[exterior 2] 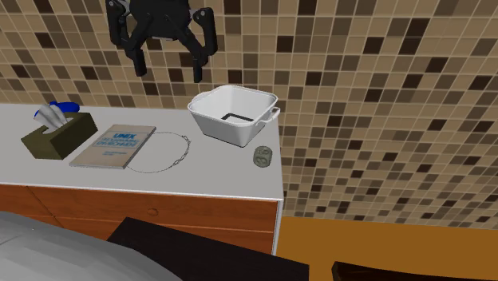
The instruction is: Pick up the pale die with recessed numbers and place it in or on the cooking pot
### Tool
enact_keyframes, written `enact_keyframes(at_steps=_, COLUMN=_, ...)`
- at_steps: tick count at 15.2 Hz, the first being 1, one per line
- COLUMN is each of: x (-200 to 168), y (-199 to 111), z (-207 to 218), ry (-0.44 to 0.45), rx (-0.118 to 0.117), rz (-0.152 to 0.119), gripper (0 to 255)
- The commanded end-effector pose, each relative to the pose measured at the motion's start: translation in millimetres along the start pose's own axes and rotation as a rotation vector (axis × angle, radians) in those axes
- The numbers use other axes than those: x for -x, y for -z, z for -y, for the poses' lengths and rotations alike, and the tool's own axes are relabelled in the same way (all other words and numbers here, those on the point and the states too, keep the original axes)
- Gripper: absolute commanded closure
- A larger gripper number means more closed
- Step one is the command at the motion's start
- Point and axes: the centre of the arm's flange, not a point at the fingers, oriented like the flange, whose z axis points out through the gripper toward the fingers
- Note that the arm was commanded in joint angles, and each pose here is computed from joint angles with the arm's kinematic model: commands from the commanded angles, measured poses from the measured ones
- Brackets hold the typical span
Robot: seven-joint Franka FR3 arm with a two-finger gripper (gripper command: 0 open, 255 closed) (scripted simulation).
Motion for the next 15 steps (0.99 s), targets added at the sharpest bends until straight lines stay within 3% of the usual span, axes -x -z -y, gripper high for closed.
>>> enact_keyframes(at_steps=1, x=0, y=0, z=0, ry=0.0, rx=0.0, rz=0.0, gripper=0)
enact_keyframes(at_steps=15, x=-97, y=-131, z=-78, ry=-0.031, rx=0.046, rz=-0.011, gripper=0)
